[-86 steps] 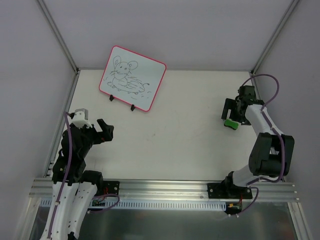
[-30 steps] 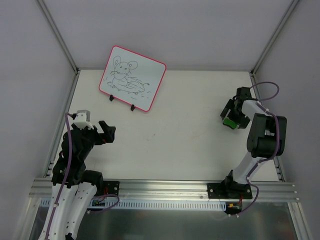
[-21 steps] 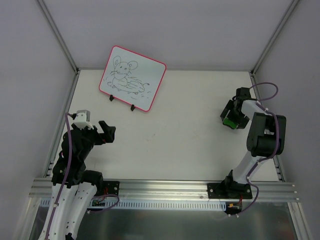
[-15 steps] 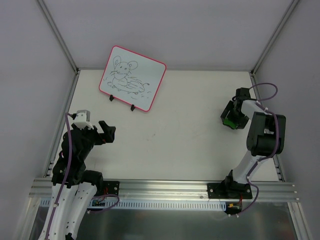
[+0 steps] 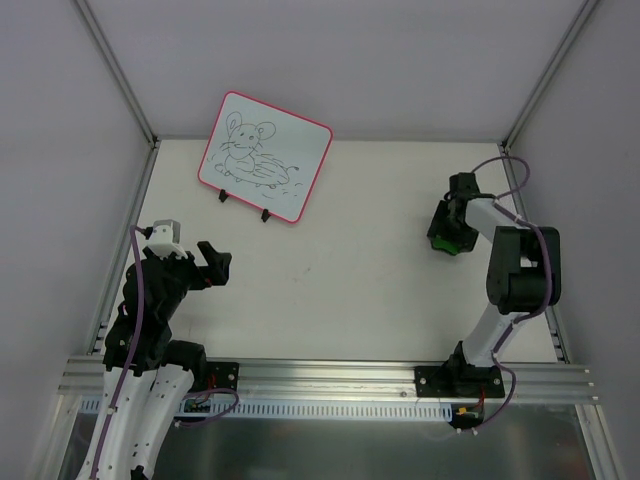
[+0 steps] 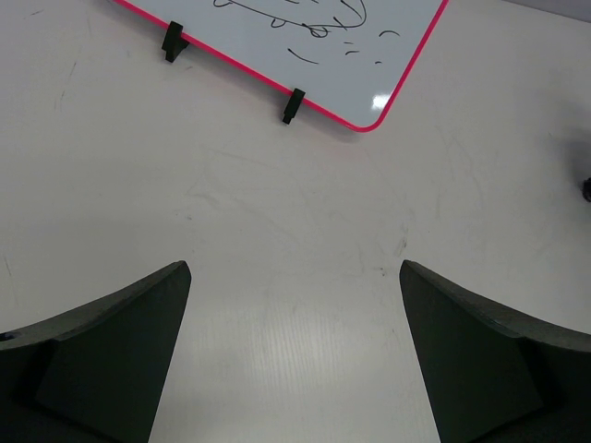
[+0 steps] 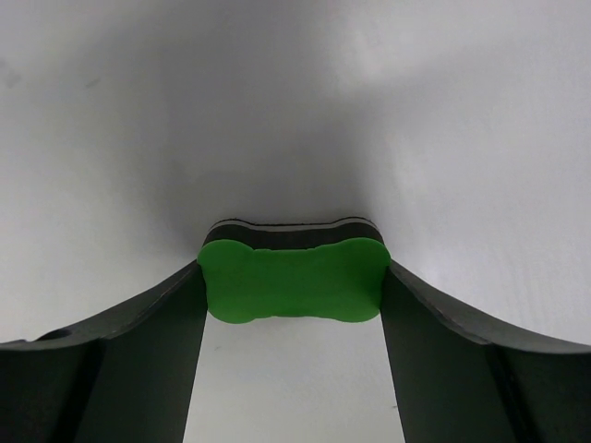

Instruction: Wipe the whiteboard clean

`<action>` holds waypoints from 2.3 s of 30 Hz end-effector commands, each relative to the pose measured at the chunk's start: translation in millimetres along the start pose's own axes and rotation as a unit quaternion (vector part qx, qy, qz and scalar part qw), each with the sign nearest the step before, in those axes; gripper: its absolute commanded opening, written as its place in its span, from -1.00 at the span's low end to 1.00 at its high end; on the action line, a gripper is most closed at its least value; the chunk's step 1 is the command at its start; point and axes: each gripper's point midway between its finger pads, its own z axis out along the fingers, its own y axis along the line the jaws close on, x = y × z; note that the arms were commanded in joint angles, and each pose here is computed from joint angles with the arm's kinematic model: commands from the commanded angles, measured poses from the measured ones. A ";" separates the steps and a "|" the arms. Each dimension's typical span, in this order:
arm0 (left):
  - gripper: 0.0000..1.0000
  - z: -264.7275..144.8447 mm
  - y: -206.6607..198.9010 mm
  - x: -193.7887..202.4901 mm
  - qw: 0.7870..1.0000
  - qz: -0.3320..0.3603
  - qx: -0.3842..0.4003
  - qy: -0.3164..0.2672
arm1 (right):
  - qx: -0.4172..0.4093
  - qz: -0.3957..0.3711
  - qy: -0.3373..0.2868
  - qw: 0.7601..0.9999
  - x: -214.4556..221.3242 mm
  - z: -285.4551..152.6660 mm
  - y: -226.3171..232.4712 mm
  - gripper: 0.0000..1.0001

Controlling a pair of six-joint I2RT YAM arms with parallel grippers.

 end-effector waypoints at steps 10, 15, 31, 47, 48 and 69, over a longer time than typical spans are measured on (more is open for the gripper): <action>0.98 0.6 -1.3 -8.1 1.000 0.003 0.001 -0.019 | -0.129 -0.332 -0.060 0.932 91.0 -104.5 243.9 0.25; 0.98 -2.7 4.6 -13.4 0.999 0.004 -0.015 -0.035 | -0.188 -0.416 -0.048 0.888 159.9 -126.4 321.8 0.28; 0.97 -12.2 14.2 -23.2 0.997 -0.005 -0.042 -0.071 | -0.224 -0.507 -0.020 0.832 256.9 -127.5 362.3 0.69; 0.98 -5.5 9.3 -15.3 0.999 -0.002 -0.026 -0.046 | -0.303 -0.431 -0.129 0.840 150.3 -205.8 329.4 0.98; 0.98 -5.2 8.2 -15.5 0.999 -0.001 -0.023 -0.045 | -0.307 -0.420 -0.143 0.842 138.1 -208.1 328.6 0.98; 0.98 1.9 5.0 -7.6 1.000 0.002 -0.012 -0.018 | -0.461 -0.245 -0.265 0.811 -50.6 -198.9 373.3 0.94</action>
